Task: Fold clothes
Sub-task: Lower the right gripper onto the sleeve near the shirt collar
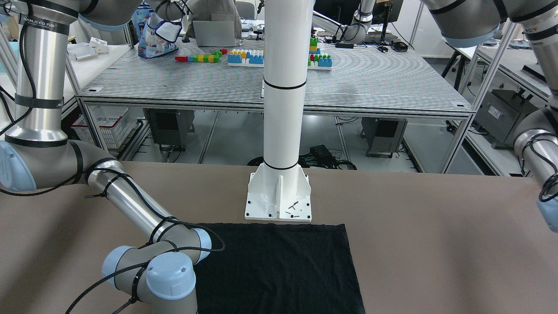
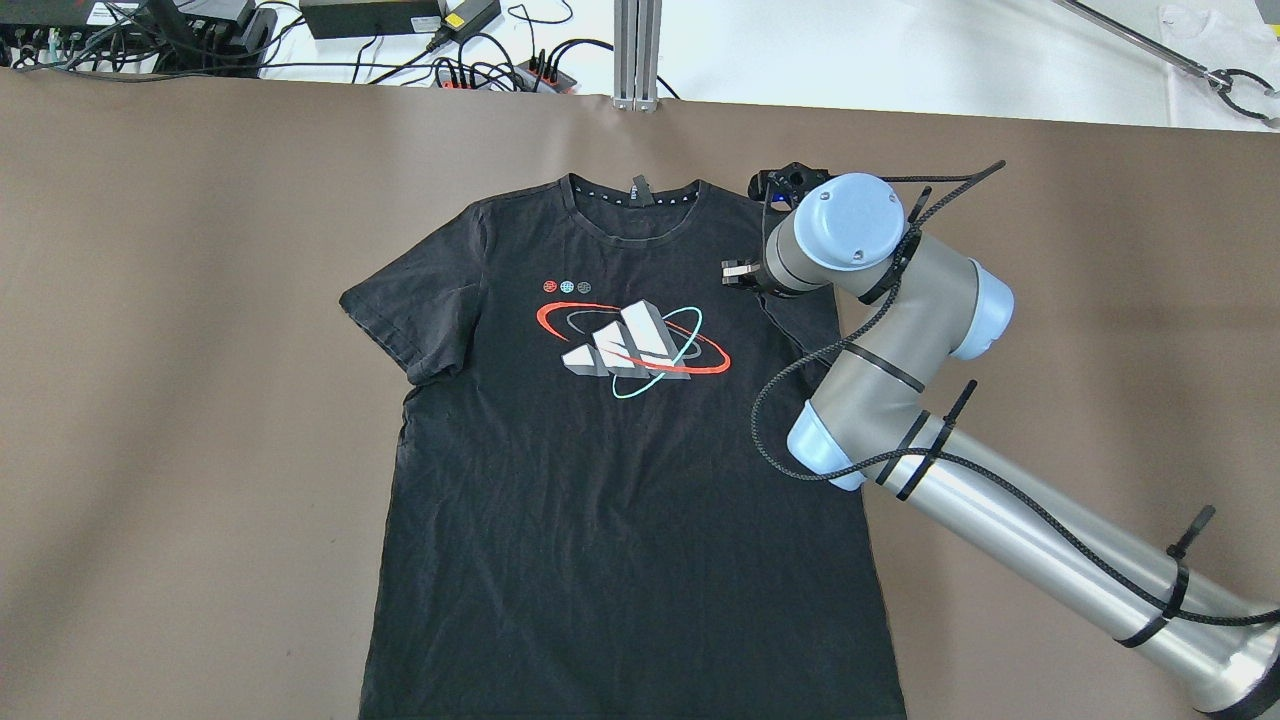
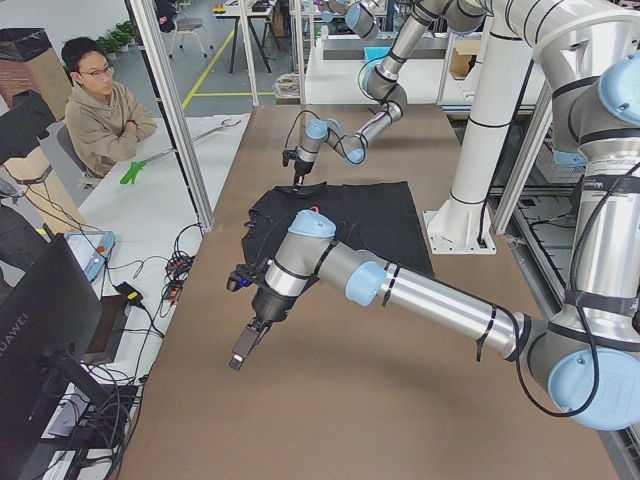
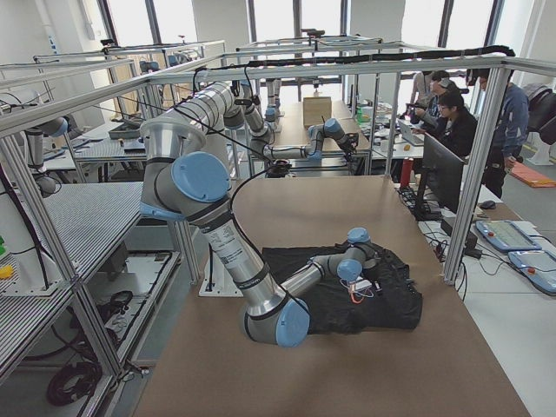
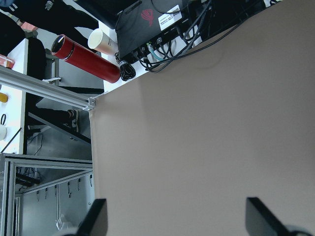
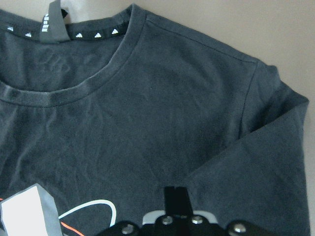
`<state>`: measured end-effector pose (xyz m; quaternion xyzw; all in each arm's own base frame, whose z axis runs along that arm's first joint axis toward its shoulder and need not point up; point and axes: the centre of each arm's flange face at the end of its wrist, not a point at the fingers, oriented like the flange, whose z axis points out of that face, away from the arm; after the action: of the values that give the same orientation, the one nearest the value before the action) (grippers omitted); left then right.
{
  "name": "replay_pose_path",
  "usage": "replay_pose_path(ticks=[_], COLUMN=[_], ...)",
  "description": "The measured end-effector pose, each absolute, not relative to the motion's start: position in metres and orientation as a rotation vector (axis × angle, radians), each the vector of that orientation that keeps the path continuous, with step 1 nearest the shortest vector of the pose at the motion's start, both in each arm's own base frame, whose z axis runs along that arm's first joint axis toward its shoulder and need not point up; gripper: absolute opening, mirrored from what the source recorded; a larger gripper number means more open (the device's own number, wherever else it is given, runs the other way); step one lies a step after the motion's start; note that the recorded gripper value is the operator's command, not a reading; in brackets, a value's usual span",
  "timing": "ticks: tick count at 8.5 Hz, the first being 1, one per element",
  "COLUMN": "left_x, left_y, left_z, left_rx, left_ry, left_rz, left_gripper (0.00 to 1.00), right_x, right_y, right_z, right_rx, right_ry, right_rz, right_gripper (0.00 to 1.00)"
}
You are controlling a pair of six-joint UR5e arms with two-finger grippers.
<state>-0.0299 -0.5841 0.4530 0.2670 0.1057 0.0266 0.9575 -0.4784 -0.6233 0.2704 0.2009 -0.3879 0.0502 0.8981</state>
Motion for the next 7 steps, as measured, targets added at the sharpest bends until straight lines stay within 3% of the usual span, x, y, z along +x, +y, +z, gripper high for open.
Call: replay_pose_path(ticks=[1, 4, 7], left_x=[-0.030, -0.010, 0.073], left_y=[-0.584, -0.593, -0.631], left_z=[0.453, 0.441, 0.389], left_rx=[0.541, 0.552, 0.544], left_ry=[0.215, 0.249, 0.437], left_rz=[0.055, 0.053, -0.021], left_gripper=[1.00, 1.00, 0.99], right_x=[-0.480, -0.480, -0.469], right_y=[-0.626, -0.628, -0.625], right_z=[0.271, 0.277, 0.286], right_rx=[0.418, 0.435, 0.458], right_ry=[-0.796, -0.782, -0.797], right_rz=[0.107, 0.112, 0.107], right_gripper=[0.94, 0.95, 0.95])
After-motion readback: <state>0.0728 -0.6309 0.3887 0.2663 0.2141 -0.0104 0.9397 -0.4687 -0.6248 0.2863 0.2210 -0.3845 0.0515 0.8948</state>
